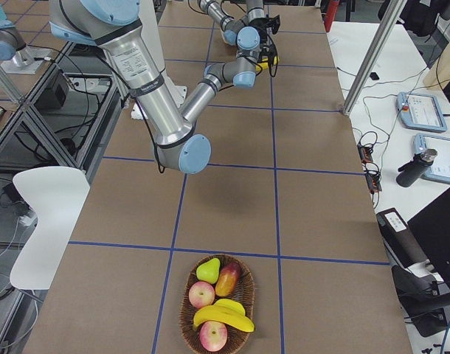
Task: Transfer all bananas from basket to plate
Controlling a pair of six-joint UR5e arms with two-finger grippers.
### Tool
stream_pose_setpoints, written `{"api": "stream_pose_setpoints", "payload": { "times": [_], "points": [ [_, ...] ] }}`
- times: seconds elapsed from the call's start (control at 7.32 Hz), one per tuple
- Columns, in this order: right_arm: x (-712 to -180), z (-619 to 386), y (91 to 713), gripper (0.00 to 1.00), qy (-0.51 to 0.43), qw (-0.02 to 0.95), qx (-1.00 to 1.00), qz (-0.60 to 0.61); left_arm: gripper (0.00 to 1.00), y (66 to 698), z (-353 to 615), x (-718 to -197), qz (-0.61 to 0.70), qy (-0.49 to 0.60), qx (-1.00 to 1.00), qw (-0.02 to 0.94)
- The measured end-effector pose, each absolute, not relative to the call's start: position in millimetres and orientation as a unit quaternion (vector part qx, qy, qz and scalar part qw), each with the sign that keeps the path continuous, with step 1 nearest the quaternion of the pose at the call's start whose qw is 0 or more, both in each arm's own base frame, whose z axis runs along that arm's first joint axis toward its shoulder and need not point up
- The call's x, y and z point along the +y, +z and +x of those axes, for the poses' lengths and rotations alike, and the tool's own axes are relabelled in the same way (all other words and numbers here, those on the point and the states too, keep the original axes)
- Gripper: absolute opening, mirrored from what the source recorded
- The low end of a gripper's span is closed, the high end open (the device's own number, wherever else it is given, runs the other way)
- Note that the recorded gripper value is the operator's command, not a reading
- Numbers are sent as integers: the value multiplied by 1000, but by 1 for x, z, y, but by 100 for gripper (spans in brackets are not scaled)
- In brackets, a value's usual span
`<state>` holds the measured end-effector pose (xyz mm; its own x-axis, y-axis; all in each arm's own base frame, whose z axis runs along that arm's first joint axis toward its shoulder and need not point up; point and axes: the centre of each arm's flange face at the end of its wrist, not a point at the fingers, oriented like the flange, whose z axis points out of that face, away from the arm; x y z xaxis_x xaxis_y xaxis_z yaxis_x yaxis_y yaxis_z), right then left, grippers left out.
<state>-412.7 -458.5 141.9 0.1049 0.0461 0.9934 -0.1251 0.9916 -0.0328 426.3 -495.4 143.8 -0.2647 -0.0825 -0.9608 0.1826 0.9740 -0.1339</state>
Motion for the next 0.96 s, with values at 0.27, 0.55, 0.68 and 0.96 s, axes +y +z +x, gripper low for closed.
{"api": "stream_pose_setpoints", "payload": {
  "times": [0.27, 0.55, 0.68, 0.96],
  "points": [
    [-457, -411, 139, 0, 56, 741, -669, 31, 72, 145, 429, -498, 33, -113, 786, 606],
    [-456, -410, 137, 0, 55, 739, -670, 32, 47, 144, 432, -497, 27, -117, 787, 606],
    [-456, -410, 136, 0, 54, 737, -673, 34, 7, 144, 433, -496, 26, -119, 787, 605],
    [-454, -409, 134, 100, 51, 732, -678, 37, 0, 144, 434, -496, 24, -121, 787, 605]
  ]
}}
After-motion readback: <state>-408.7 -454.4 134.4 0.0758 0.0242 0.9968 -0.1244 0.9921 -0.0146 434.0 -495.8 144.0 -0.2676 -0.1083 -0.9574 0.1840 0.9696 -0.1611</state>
